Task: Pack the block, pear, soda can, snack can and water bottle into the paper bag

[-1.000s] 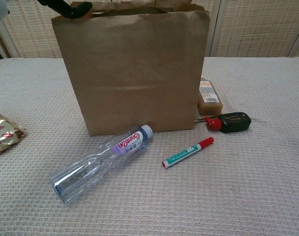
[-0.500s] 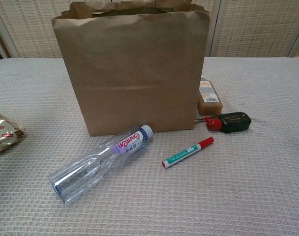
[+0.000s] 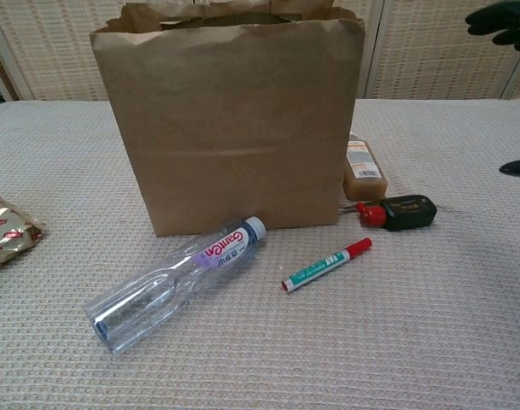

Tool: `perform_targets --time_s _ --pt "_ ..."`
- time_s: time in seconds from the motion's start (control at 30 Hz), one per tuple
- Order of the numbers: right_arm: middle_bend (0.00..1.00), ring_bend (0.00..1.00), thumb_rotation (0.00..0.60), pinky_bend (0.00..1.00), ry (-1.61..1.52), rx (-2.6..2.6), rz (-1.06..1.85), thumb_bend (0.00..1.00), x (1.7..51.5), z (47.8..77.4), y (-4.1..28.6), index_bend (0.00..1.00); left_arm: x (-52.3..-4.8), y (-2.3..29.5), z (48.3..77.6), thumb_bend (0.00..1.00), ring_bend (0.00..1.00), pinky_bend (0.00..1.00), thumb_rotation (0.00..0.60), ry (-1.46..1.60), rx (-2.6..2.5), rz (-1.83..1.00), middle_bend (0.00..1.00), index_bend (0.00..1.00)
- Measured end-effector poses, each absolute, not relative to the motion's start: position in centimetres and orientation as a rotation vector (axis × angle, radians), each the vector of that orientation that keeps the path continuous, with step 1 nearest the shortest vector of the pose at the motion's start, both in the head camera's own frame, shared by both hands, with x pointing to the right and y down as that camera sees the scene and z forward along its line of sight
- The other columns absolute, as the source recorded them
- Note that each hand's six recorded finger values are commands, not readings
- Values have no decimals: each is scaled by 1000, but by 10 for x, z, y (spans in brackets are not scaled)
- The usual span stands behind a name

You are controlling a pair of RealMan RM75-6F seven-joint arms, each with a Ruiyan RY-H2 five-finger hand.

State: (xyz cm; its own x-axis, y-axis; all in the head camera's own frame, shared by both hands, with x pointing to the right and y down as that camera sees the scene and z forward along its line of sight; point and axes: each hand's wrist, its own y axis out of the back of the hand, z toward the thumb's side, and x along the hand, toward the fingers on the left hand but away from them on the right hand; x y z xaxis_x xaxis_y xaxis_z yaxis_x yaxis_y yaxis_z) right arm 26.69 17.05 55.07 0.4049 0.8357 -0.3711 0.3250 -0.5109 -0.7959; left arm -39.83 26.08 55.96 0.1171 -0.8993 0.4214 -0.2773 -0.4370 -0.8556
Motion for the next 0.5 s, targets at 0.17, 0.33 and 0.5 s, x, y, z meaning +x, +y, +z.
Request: perform_targets --time_s 0.17,0.33,0.5 --pt "6 0 600 15 -985 -2051 999 34 242 540 149 0 -400 259 564 420 0 126 600 1138 -1809 -1344 0 0" --pt "6 0 600 15 -953 -2027 985 34 226 533 132 0 -403 257 568 420 0 126 600 1145 -1819 -1360 0 0" --pt "6 0 600 15 -882 -1911 923 34 204 512 112 0 -403 256 572 419 0 126 600 1139 -1826 -1372 0 0"
